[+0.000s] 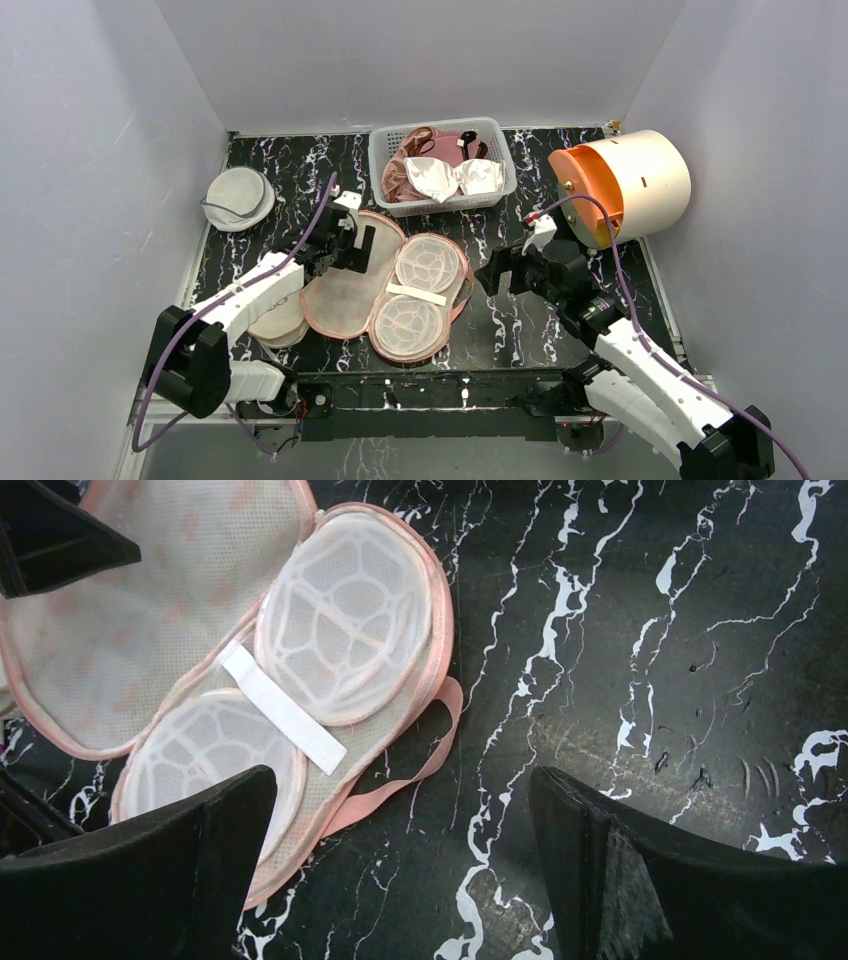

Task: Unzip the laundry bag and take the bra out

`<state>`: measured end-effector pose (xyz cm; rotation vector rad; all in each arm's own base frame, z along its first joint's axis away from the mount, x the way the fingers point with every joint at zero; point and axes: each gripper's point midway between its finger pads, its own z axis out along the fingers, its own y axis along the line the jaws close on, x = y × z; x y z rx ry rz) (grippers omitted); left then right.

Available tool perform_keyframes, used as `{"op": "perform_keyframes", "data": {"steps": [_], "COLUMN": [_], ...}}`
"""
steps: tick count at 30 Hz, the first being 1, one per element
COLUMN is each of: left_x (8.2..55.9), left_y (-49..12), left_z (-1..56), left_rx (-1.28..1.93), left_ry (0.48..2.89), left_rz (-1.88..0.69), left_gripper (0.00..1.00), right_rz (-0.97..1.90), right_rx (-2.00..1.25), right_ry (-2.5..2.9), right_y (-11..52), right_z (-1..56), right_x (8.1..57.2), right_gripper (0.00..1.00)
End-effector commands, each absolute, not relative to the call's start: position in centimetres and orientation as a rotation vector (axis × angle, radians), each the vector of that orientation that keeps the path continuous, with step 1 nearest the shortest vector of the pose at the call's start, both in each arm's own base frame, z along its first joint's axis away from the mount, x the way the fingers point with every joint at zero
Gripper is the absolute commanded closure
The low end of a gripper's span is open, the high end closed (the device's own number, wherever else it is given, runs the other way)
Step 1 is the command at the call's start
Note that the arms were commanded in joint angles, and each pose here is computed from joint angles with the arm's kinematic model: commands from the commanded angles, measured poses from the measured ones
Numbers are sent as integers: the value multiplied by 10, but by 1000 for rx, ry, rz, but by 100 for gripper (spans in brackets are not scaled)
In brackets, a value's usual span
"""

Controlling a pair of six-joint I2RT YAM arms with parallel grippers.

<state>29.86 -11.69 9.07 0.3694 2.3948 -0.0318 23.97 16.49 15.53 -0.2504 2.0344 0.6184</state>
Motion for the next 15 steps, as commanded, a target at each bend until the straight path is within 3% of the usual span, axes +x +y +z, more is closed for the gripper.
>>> {"op": "perform_keyframes", "data": {"steps": [1,4,8,15], "left_x": [308,308,310,307], "left_y": [-112,-110,-103,-111], "left_z": [96,82,74,95], "left_rx": [367,376,361,356], "left_ry": [2400,2461,2502,2417], "left_rz": [32,70,124,24], "left_gripper": [8,18,44,77], "right_rz": [615,626,612,616], "right_rx": [-248,-257,-239,-230], "right_ry": [1907,1864,1839,1804], "right_y": [165,166,161,159], "right_z": [174,179,185,191], "right_x": [250,250,250,247], "right_gripper": [2,2,2,2]}}
